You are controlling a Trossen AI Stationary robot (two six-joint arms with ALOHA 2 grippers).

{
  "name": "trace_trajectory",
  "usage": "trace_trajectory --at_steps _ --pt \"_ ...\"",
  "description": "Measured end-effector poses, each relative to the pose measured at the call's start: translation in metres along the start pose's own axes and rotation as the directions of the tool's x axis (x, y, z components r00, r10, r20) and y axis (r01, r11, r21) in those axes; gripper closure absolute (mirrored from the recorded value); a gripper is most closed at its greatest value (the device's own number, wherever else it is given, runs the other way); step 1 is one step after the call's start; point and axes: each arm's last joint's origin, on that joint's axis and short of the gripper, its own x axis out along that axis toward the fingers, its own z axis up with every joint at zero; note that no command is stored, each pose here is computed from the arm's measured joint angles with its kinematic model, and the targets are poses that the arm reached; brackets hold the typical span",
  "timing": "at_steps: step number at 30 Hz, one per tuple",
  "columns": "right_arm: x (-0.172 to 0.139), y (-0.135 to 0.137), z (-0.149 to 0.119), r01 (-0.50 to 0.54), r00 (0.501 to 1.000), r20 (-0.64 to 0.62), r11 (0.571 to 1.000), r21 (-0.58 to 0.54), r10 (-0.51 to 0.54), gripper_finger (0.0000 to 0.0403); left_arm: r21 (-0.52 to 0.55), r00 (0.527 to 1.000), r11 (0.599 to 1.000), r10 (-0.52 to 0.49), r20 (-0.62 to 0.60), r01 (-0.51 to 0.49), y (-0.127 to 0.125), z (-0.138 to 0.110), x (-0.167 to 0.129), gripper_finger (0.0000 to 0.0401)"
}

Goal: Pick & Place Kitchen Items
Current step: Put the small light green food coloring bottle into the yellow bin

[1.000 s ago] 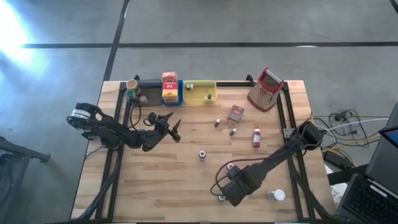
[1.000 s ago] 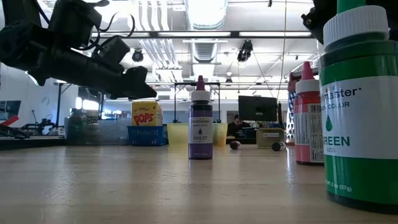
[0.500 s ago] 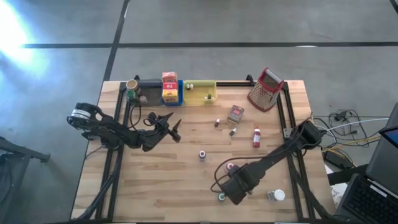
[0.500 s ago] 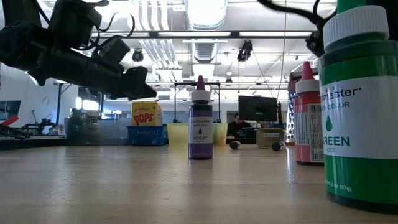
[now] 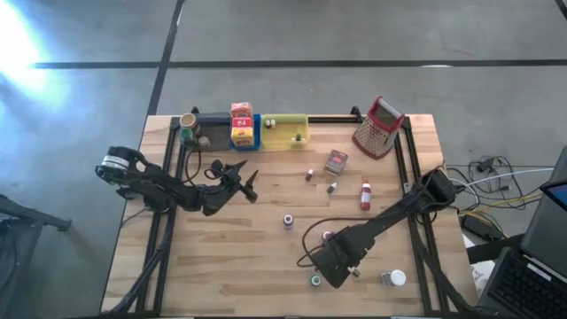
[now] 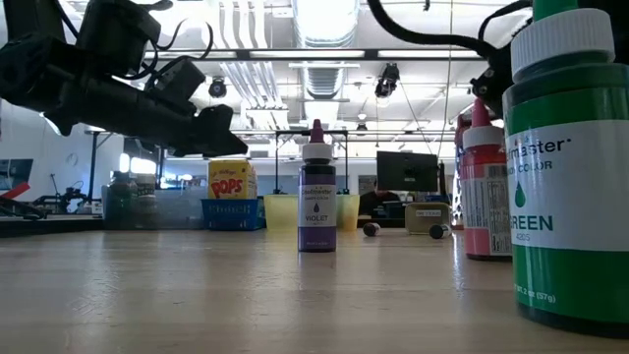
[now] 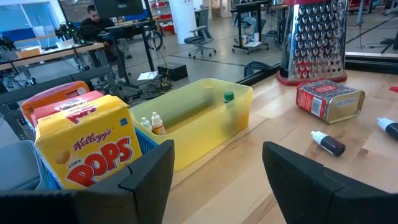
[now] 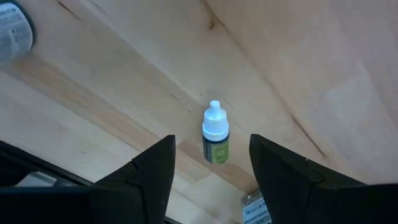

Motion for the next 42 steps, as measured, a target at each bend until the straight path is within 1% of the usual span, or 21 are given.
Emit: trace_trajectory --at_steps 6,10,15,30,42 --pt "0.013 0.004 -0.010 -0.029 0.998 0.048 1.000 -0.009 0.030 0.0197 0.000 1.000 1.000 0.000 0.000 0.000 0.000 0.000 0.000 0.0151" --pt "0.019 0.004 -0.018 -0.009 0.997 0.081 1.000 -0.008 0.009 0.0191 0.000 1.000 1.000 0.000 0.000 0.000 0.000 0.000 0.000 0.0151" --pt "0.020 0.003 -0.020 0.003 0.994 0.108 1.000 -0.017 -0.001 0.0188 0.000 1.000 1.000 0.000 0.000 0.000 0.000 0.000 0.000 0.0151" --pt "0.029 -0.002 -0.021 0.034 0.994 0.105 0.999 -0.028 -0.031 0.0219 0.000 1.000 1.000 0.000 0.000 0.000 0.000 0.000 0.000 0.0151" --pt "0.039 -0.005 -0.019 -0.002 0.994 0.109 0.999 -0.049 0.007 0.0254 0.000 1.000 1.000 0.000 0.000 0.000 0.000 0.000 0.000 0.0151"
